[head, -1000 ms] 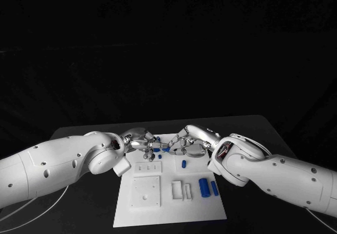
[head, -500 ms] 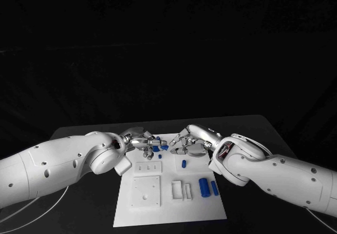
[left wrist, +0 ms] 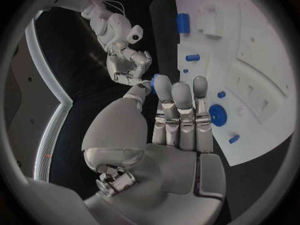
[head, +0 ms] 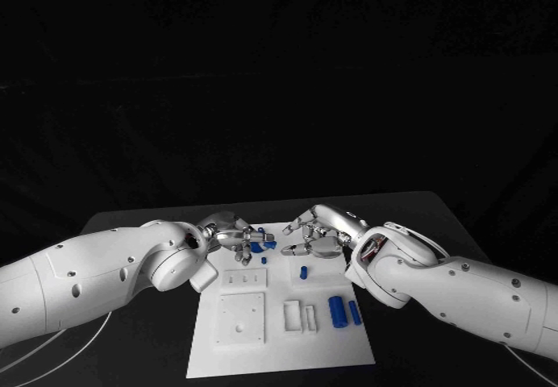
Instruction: Assemble the parts on the task board
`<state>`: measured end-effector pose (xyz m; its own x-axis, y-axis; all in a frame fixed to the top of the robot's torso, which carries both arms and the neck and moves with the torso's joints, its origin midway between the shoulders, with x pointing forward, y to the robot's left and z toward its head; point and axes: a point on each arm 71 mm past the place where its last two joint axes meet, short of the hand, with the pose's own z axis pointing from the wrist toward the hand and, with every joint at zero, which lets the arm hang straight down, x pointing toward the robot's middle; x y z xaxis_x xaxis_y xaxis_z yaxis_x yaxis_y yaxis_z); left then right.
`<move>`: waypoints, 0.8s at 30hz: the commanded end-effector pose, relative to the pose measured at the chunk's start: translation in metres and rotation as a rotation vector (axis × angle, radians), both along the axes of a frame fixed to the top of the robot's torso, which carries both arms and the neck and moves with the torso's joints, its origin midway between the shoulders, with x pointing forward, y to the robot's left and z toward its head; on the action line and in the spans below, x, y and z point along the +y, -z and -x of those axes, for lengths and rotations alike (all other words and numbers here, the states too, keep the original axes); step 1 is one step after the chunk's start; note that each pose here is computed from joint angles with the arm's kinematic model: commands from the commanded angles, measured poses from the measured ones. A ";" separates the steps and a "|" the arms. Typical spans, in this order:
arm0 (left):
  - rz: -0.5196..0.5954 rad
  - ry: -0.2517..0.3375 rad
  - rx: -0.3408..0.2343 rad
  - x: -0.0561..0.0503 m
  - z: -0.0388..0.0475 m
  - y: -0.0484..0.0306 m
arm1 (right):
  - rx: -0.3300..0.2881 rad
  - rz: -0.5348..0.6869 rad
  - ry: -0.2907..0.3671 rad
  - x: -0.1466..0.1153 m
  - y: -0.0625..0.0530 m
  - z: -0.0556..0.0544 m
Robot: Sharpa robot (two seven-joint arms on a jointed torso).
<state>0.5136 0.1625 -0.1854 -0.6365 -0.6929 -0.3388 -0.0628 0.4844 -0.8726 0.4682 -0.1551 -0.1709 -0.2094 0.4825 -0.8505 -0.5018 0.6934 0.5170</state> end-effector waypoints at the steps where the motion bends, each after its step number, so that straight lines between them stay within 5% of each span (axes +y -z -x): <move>1: 0.003 -0.036 -0.027 0.000 -0.0012 -0.0023 | 0.018 0.013 0.020 0.003 0.001 0.000; 24: 0.032 -0.011 -0.029 -0.010 0.0045 -0.0032 | 0.045 0.006 0.054 0.016 0.009 -0.002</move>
